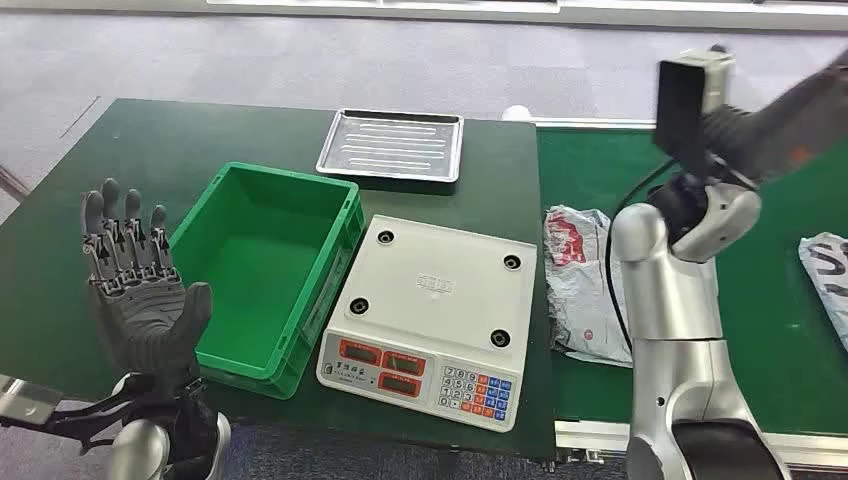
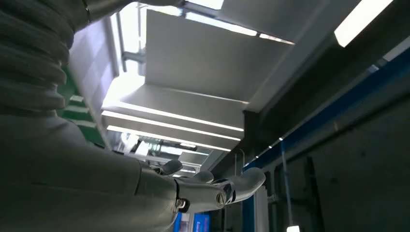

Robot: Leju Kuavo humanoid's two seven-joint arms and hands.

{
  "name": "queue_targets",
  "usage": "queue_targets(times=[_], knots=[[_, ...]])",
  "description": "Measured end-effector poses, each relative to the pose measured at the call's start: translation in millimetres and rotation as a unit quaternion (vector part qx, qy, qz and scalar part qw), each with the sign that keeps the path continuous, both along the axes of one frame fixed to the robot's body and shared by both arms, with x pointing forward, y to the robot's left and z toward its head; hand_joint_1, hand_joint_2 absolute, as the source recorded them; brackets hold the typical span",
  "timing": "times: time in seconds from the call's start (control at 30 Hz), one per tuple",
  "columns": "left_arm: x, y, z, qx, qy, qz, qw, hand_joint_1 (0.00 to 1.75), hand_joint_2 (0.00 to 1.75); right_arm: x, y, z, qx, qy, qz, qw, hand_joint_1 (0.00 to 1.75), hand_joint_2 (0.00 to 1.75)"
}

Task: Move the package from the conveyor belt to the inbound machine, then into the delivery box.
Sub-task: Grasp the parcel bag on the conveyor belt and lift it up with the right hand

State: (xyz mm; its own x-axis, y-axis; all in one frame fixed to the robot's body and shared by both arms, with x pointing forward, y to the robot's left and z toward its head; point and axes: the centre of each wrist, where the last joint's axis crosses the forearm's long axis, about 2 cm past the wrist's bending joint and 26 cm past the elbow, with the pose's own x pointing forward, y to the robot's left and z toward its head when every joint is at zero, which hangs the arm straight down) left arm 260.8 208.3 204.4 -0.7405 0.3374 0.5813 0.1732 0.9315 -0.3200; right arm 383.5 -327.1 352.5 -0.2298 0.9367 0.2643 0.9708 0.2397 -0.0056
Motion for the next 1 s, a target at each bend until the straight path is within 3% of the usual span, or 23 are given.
queue_targets(times=[0.07,0.13,0.2,0.27,0.33,0.47,0.53,0.57,0.6,0.63,0.67,0.7,0.77,0.83,0.87,0.9,0.93,0.97,1.0], knots=[[1.6,-1.2,-1.3,-0.002,0.002,-0.001,1.0,0.0,1.75,-15.9,-4.5,11.2,-0.045,-0.051,0.012,0.998,0.0,1.75],[5.1,-3.5,-2.7,-0.004,0.003,-0.003,1.0,0.0,1.75,-46.7,-3.8,30.1,-0.137,-0.144,0.01,0.98,0.0,1.75],[8.3,-5.5,-2.6,-0.007,0.001,-0.005,1.0,0.0,1.75,-69.5,6.0,45.1,-0.172,-0.202,-0.002,0.964,0.0,0.87],[9.9,-6.8,-3.1,-0.011,0.0,-0.005,1.0,0.0,1.75,-85.3,12.4,54.6,-0.131,-0.231,0.0,0.964,0.0,0.0],[10.5,-7.3,-4.2,-0.013,0.001,-0.005,1.0,0.0,1.75,-96.3,16.1,59.4,-0.088,-0.247,0.006,0.965,0.0,0.0],[11.2,-7.9,-6.2,-0.015,0.003,-0.005,1.0,0.0,1.75,-107.4,23.7,63.6,-0.058,-0.264,0.017,0.963,0.0,1.75],[10.8,-7.9,-7.3,-0.018,0.001,-0.003,1.0,0.0,1.75,-104.2,31.5,60.0,-0.024,-0.266,0.06,0.962,0.0,1.75],[10.1,-7.6,-7.8,-0.019,0.001,0.0,1.0,0.0,1.75,-98.1,39.2,55.1,0.008,-0.262,0.107,0.959,0.0,1.75],[8.8,-7.2,-8.3,-0.02,0.0,0.002,1.0,0.0,1.75,-89.3,51.3,48.4,0.051,-0.246,0.177,0.951,0.0,1.31],[7.3,-6.8,-8.6,-0.021,0.0,0.003,1.0,0.0,1.75,-79.4,67.6,41.4,0.096,-0.218,0.267,0.934,0.0,0.87],[6.1,-6.5,-8.4,-0.022,-0.001,0.0,1.0,0.0,1.75,-68.9,89.5,33.7,0.135,-0.176,0.383,0.897,0.0,0.87],[5.4,-6.5,-8.0,-0.023,-0.002,-0.006,1.0,0.0,1.75,-60.8,112.8,25.7,0.159,-0.129,0.5,0.842,0.0,0.87],[5.7,-7.6,-7.0,-0.025,-0.002,-0.019,1.0,0.0,1.75,-50.6,159.9,4.9,0.166,-0.048,0.715,0.678,0.0,1.75],[6.7,-9.3,-7.1,-0.027,0.001,-0.026,0.999,0.0,1.75,-46.4,194.1,-21.6,0.165,-0.002,0.833,0.527,0.0,1.75],[7.1,-10.0,-7.5,-0.028,0.002,-0.027,0.999,0.0,1.75,-44.8,204.9,-35.1,0.173,0.015,0.855,0.488,0.0,1.31],[7.3,-10.6,-8.1,-0.029,0.003,-0.026,0.999,0.0,1.75,-43.1,212.9,-47.9,0.184,0.032,0.863,0.47,0.0,0.87],[7.3,-10.9,-8.7,-0.03,0.004,-0.025,0.999,0.0,1.75,-41.1,217.6,-58.4,0.196,0.049,0.858,0.473,0.0,0.44],[6.9,-10.9,-9.5,-0.03,0.004,-0.023,0.999,0.0,1.75,-38.6,220.0,-67.9,0.209,0.07,0.841,0.495,0.0,0.0],[6.3,-10.2,-10.3,-0.031,0.005,-0.021,0.999,0.0,1.75,-36.2,220.7,-76.2,0.219,0.095,0.815,0.529,0.0,0.0]])
